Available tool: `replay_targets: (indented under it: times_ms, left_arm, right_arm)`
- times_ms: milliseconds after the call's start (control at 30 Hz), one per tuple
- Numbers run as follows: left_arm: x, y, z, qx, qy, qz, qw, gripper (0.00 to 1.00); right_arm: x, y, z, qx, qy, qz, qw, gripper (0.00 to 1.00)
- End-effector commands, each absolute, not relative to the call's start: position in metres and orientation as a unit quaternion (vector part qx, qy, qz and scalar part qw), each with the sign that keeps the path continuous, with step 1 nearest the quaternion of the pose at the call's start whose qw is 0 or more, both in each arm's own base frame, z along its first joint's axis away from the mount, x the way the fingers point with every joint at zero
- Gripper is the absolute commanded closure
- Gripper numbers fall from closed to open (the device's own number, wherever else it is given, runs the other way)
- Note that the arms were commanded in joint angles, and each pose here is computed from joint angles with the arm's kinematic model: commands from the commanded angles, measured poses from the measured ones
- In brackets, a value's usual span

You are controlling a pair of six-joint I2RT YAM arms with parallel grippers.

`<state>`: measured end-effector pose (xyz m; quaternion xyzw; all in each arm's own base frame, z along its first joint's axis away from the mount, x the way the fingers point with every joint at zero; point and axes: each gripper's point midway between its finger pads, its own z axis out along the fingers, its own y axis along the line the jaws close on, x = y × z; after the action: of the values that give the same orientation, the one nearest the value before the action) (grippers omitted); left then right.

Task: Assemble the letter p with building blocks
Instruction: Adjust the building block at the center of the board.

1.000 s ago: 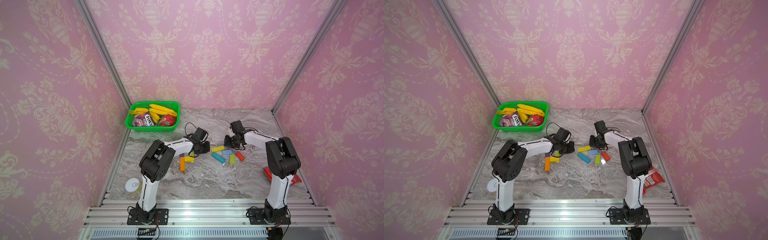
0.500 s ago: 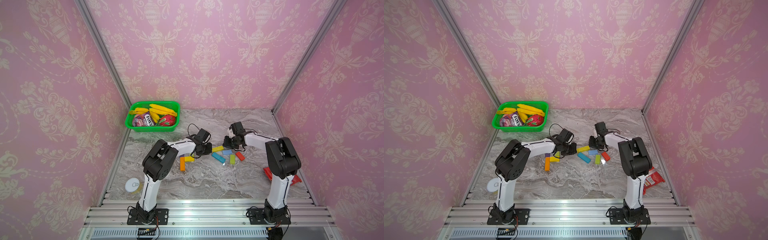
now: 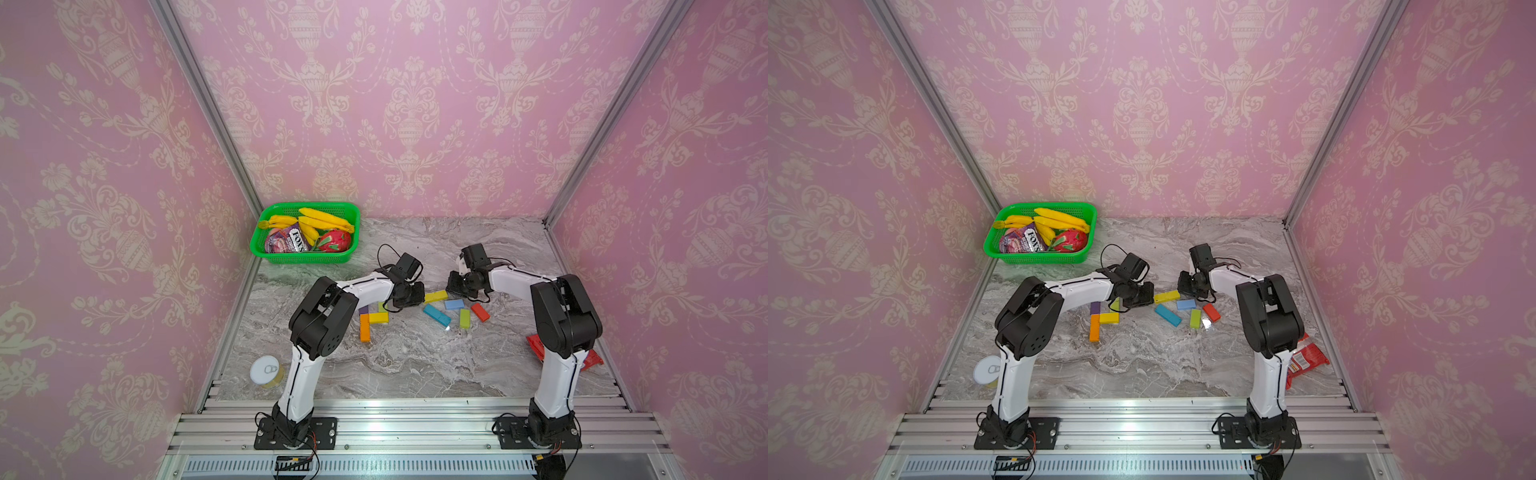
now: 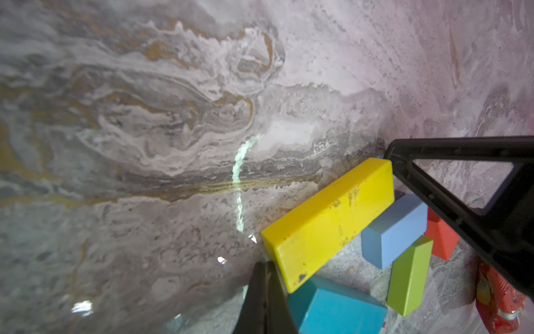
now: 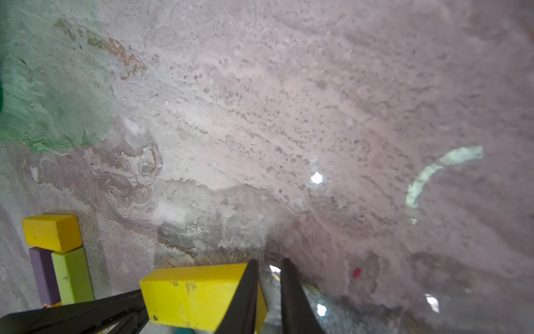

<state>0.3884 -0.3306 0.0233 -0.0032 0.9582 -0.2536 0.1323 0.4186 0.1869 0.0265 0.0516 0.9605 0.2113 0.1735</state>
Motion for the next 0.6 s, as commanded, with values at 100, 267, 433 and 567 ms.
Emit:
replay_targets:
  times_ms: [100,267,433,567]
  left_arm:
    - [0.409,-0.334,0.022,-0.005,0.956,-0.251,0.152,0.98]
    - [0.414,-0.33,0.024,-0.01,0.955,-0.253,0.154,0.98]
    - [0.418,-0.324,0.024,-0.017,0.955,-0.253,0.156,0.97]
    - [0.422,-0.314,0.033,-0.026,0.952,-0.253,0.172,0.9]
  right_arm:
    - [0.4,0.21,0.009,0.042,0.966,0.224,0.118,0.81]
    - [0.405,0.211,0.006,0.045,0.967,0.224,0.118,0.81]
    - [0.408,0.207,0.009,0.051,0.968,0.21,0.125,0.81]
    - [0.411,0.197,0.022,0.056,0.968,0.192,0.153,0.73]
